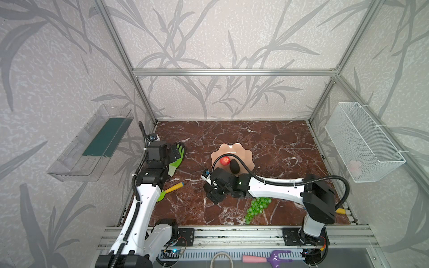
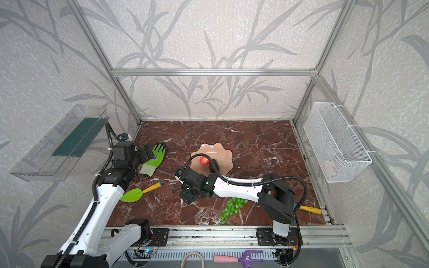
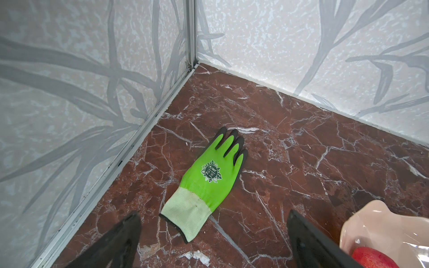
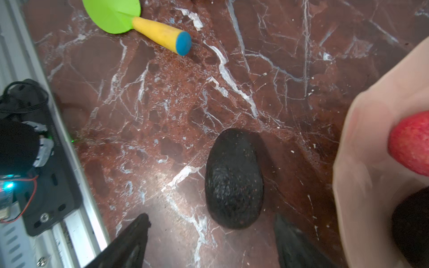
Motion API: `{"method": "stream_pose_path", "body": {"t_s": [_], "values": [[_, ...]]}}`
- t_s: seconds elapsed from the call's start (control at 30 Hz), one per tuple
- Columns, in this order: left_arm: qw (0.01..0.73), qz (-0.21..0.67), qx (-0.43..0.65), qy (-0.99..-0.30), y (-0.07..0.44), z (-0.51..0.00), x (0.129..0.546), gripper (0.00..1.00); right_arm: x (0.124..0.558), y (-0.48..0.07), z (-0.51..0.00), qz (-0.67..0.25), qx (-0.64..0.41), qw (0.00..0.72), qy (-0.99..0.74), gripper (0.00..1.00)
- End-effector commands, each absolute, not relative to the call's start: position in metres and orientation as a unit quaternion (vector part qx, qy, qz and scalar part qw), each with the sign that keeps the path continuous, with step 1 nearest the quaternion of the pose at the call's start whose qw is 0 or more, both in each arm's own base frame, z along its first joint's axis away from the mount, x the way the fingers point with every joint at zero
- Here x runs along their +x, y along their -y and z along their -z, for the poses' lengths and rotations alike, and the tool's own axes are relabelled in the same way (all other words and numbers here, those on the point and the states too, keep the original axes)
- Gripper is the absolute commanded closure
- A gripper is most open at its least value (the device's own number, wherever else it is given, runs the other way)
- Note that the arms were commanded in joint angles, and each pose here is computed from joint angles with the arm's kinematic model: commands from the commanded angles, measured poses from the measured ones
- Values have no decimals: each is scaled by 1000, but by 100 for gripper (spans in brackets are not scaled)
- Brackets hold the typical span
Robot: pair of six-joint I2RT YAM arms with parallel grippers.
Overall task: Place and organize the fake fruits in the fruit bowl
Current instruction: 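Grasp the second avocado with the right gripper while the left arm retracts, then lower the avocado into the bowl and open the right gripper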
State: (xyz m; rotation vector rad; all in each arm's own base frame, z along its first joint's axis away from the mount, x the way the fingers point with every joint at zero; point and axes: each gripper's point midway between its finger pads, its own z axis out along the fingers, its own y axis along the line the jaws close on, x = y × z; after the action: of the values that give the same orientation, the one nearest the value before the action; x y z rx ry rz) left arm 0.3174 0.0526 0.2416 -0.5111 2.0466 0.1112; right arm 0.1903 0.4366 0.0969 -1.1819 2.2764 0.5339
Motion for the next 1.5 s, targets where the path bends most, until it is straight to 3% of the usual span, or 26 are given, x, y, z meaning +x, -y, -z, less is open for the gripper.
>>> {"method": "stream_pose_path", "body": {"t_s": [0.0, 0.33, 0.67, 0.77, 1.1, 1.47], "values": [[513, -19, -226, -828, -53, -248, 318, 2, 199, -441, -95, -180, -423, 262, -848, 16], [517, -15, -231, -824, -56, -251, 315, 2, 214, -440, -57, -124, -413, 251, -866, 19], [515, -15, -234, -824, -59, -249, 315, 2, 212, -449, -59, -133, -417, 239, -867, 52], [516, -13, -236, -824, -59, -250, 316, 2, 210, -445, -79, -149, -411, 252, -863, 56], [516, -11, -237, -823, -59, -249, 315, 2, 226, -391, -179, -164, -379, 346, -843, 58], [516, 6, -227, -826, -53, -248, 318, 2, 298, -356, -159, -158, -354, 348, -854, 58]]}}
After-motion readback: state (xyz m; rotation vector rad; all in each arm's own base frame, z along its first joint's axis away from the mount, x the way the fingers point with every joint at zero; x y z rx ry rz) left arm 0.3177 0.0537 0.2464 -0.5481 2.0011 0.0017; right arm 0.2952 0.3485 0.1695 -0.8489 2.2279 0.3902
